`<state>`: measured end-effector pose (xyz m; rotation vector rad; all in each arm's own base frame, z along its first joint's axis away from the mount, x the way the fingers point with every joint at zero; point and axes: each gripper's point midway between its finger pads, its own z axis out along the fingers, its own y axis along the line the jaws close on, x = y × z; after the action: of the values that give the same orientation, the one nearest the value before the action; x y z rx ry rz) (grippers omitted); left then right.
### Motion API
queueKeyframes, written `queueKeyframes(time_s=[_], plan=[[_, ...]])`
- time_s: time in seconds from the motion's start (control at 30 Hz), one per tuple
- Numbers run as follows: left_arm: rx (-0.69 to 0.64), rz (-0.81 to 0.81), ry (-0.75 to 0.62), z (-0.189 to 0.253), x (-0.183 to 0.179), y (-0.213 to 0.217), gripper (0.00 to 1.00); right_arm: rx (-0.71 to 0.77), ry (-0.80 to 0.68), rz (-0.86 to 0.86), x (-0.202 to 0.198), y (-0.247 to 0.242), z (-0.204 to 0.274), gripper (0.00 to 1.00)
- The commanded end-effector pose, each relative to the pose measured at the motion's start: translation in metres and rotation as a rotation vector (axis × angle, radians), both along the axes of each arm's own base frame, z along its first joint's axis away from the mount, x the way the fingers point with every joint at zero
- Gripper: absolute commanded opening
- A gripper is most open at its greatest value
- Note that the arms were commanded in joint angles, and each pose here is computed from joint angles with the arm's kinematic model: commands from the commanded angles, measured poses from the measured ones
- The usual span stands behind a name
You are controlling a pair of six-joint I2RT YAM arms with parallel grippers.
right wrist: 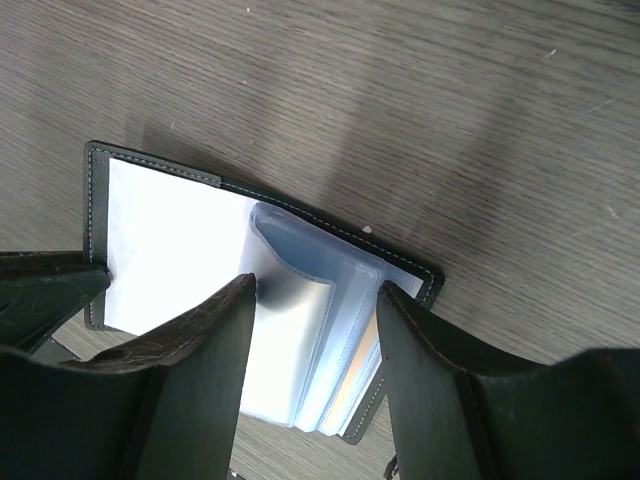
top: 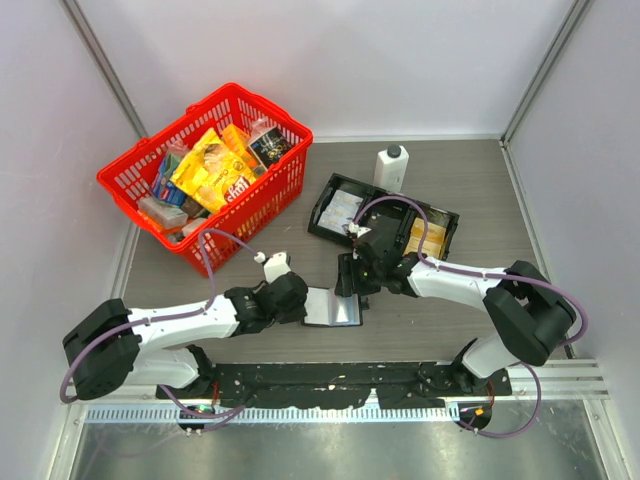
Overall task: Take the credit cards out of the card holder
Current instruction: Open the card holder at the center of the board.
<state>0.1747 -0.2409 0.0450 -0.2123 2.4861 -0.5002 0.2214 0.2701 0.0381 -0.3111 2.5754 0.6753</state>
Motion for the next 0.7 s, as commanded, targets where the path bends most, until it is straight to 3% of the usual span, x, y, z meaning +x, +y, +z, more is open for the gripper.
queueKeyframes(time_s=[0.0, 0.67], plan=[[-0.029, 0.03, -0.04, 0.015, 0.009, -0.003, 0.0, 0.033, 0.005, 0.007, -0.005, 0.006, 0.003, 0.57], [-0.039, 0.003, -0.018, 0.009, 0.008, -0.014, 0.0, 0.262, -0.018, 0.134, -0.029, 0.059, 0.048, 0.54]])
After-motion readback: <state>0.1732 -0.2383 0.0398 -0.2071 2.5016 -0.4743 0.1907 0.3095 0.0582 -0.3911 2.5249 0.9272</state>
